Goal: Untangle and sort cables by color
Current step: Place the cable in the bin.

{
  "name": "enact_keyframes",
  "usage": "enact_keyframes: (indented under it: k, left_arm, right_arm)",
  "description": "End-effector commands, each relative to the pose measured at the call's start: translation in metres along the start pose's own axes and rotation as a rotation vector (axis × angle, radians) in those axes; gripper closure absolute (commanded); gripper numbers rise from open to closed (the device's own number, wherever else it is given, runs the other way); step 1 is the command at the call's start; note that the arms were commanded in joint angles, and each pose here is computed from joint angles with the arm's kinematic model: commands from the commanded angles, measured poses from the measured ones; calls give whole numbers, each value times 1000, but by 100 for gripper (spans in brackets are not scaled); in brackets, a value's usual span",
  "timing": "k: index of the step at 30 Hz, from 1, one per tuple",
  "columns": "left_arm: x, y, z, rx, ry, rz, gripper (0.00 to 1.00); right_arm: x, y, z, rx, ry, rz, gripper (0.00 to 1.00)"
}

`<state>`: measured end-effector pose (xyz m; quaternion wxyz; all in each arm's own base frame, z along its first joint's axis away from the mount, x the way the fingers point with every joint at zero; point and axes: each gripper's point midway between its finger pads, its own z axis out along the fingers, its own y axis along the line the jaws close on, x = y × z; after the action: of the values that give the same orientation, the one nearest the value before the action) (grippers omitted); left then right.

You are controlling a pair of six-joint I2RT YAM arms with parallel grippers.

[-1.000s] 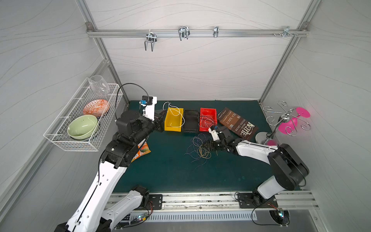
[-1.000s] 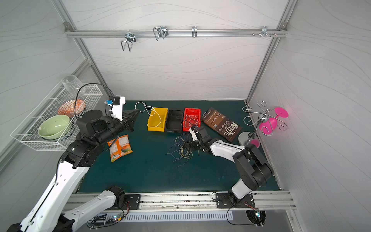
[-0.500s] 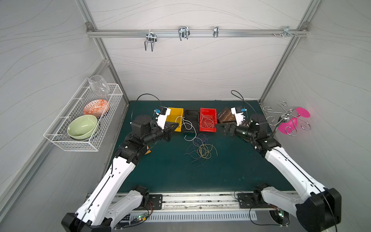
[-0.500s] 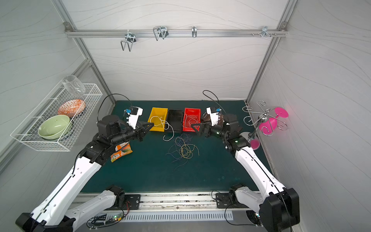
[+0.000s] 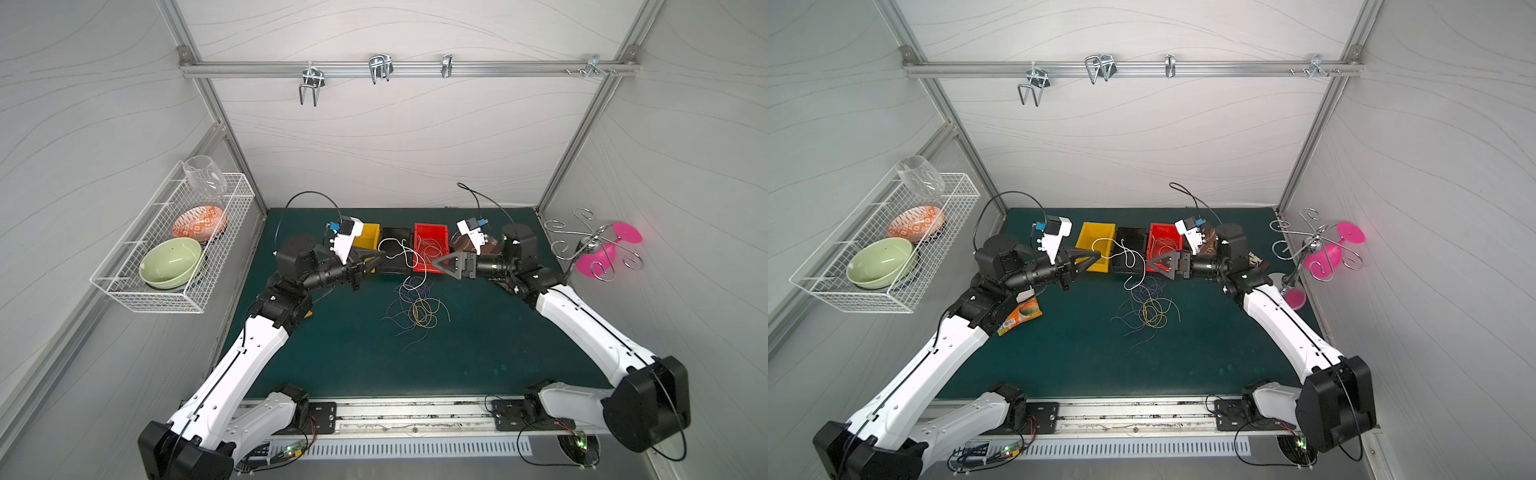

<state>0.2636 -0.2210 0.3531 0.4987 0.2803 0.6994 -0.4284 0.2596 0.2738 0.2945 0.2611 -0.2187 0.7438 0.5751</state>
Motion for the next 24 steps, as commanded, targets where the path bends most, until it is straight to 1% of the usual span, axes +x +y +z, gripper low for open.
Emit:
enact_keyframes:
  k: [1,6,8,11,14,19,21,22,24]
  left_arm:
    - [-18,-12,-1,57,-53,50,100]
    - [-17,-14,-1,66,-49,50,100]
    - [-16,-14,-1,68,-46,50,100]
    - [-15,-14,-2,68,-47,54,100]
    - [-14,-13,-2,63,-43,59,100]
    - [-9,-10,-1,54,-31,60,100]
    - [-8,-10,-1,55,-30,61,100]
    - [-8,-11,-1,57,-32,63,100]
    - [-7,-10,-1,55,-32,66,100]
  right_arm:
    - [-4,18,10,-64,18,-20,1]
    - [-7,28,27,-92,37,-40,1]
    - [-10,30,32,-103,36,-38,4]
    - [-16,34,35,-131,34,-27,15]
    - [-16,41,39,-156,52,-19,27]
    - [-14,44,40,-158,67,-8,51]
    - [-13,43,40,-151,69,-3,59]
    - [-13,43,40,-147,71,-1,61]
    - [-12,42,40,-142,77,5,63]
